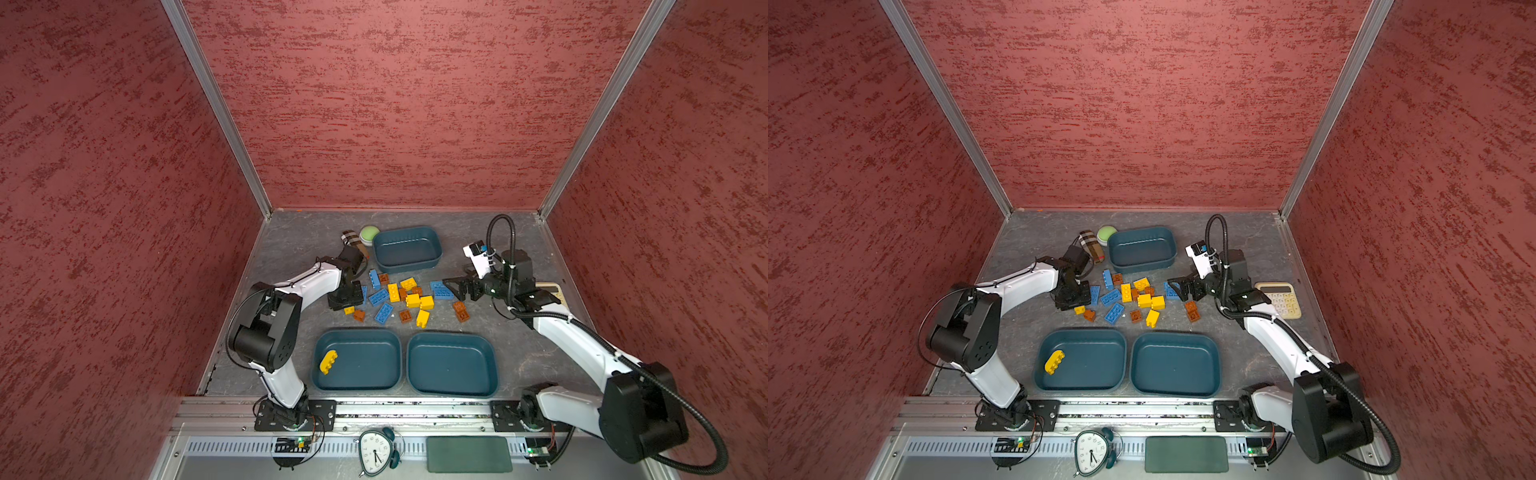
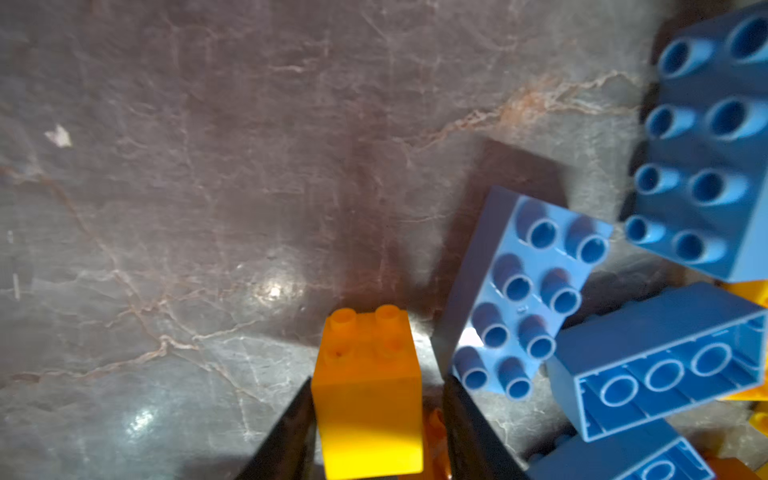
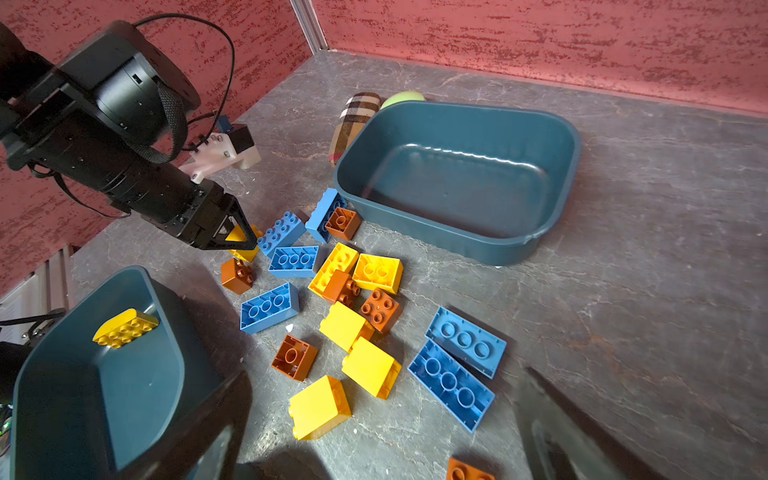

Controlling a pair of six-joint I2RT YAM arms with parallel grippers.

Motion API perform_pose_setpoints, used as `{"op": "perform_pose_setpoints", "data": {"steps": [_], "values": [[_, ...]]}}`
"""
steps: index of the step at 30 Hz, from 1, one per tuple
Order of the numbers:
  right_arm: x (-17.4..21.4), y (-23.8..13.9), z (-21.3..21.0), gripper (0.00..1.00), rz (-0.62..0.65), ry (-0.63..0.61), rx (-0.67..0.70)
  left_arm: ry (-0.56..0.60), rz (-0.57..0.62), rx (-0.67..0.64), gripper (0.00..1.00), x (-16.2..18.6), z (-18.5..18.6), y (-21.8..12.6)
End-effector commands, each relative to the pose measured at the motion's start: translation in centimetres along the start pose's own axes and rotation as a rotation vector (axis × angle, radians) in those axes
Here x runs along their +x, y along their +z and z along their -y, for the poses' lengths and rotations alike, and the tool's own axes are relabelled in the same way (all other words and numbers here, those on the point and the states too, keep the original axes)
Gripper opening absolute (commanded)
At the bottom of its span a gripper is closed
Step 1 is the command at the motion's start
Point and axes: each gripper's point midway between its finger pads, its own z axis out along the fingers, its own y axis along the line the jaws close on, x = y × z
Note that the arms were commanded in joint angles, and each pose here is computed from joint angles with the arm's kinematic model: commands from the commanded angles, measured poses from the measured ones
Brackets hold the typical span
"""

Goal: Sort the legos into containers by color
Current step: 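Move the yellow brick with the left gripper into the same teal bin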

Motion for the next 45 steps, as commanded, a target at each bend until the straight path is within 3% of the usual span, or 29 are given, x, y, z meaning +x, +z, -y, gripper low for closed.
{"op": "perform_pose_setpoints", "data": {"steps": [1,4,8,13,33,36,39,45], "values": [[-0.8,-0.3,0.1,0.99,0.014,-0.032,0.02,0.003,0.012,-0.023,0.42,-0.4,-0.1,1.1],[-0.9,-0.2,0.0,0.99,0.016,-0.032,0.017,0.008,0.022,-0.024,0.4,-0.5,-0.2,0.4],[-1.0,-0.1,0.1,0.99,0.018,-0.028,0.012,0.017,0.036,-0.018,0.46,-0.7,-0.3,-1.0],[-1.1,0.0,0.0,0.99,0.017,-0.027,0.005,0.023,0.038,-0.005,0.46,-0.4,-0.4,-1.9],[-0.8,0.0,-0.2,0.99,0.014,-0.014,-0.004,0.042,-0.012,-0.031,0.4,0.1,-1.5,1.0],[-0.8,-0.1,-0.2,0.99,0.014,-0.013,-0.006,0.047,-0.016,-0.003,0.34,0.1,-1.0,1.0],[-0.8,-0.1,-0.3,0.99,0.012,-0.012,-0.008,0.055,-0.013,0.002,0.26,0.1,-0.9,0.3],[-0.9,-0.1,-0.4,0.99,0.015,-0.014,-0.012,0.09,0.002,0.007,0.26,0.6,-1.1,-3.9]]}}
